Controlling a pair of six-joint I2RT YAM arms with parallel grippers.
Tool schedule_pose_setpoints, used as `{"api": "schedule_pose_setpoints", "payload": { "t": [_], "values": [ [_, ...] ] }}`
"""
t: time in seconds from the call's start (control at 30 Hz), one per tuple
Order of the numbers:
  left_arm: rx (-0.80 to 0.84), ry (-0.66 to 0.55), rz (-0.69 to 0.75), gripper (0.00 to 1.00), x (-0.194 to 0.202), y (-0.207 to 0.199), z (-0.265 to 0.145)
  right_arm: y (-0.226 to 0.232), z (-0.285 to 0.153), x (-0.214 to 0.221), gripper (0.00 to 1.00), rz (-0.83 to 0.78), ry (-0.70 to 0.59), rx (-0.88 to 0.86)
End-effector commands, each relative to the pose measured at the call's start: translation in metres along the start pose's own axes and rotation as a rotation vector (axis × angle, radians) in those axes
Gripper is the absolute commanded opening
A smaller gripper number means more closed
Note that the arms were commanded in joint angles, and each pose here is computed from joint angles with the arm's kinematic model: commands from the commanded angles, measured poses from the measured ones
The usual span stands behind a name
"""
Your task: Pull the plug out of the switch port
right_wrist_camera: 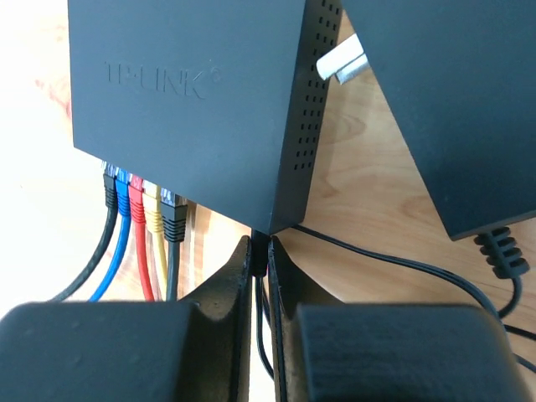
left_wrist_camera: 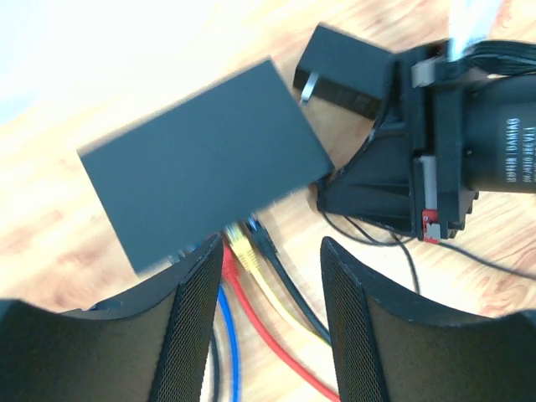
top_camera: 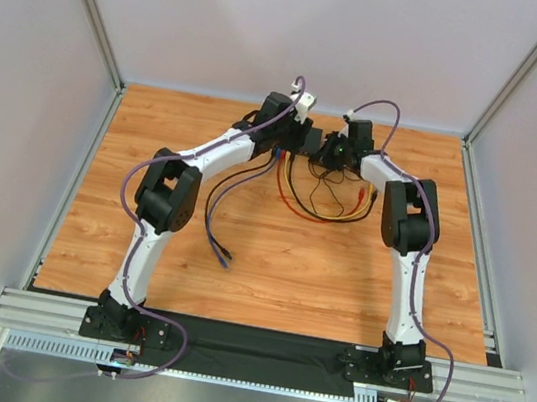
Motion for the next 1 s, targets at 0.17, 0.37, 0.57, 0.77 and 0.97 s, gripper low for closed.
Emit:
{"api": "schedule_pose_setpoints", "payload": {
  "t": [0.17, 0.37, 0.57, 0.77, 0.97],
  "values": [
    [0.017, -0.054, 0.422, 0.62, -0.019, -0.028, 0.003, 0.000, -0.017, 0.020, 0.07, -0.092, 0.149, -0.056],
    [0.081, -0.056, 0.411, 0.63, -0.010, -0.039, 0.009, -0.013, -0.033, 0.035, 0.09, -0.082, 0.175, -0.030],
    [0.079, -0.020, 0.458, 0.62, 0.006, -0.036, 0.016, -0.023, -0.034, 0.028, 0.21, -0.050, 0.131, 0.010],
    [0.077, 0.061, 0.519, 0.63, 0.024, -0.030, 0.023, -0.021, -0.041, 0.025, 0.32, -0.055, 0.098, 0.019],
    [0.099, 0.118, 0.524, 0.63, 0.034, -0.031, 0.034, -0.020, -0.051, 0.021, 0.32, -0.066, 0.068, 0.052]
  ]
}}
Point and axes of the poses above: each gripper's point midway between its finger pads, its own z axis out along the fingers, its own y axis along the line the jaws close on, x = y × z, the point moved 3 cm from there along -z, back along the fingers, and after that the axes turned 3 degrees about z, right-handed, at the moved point
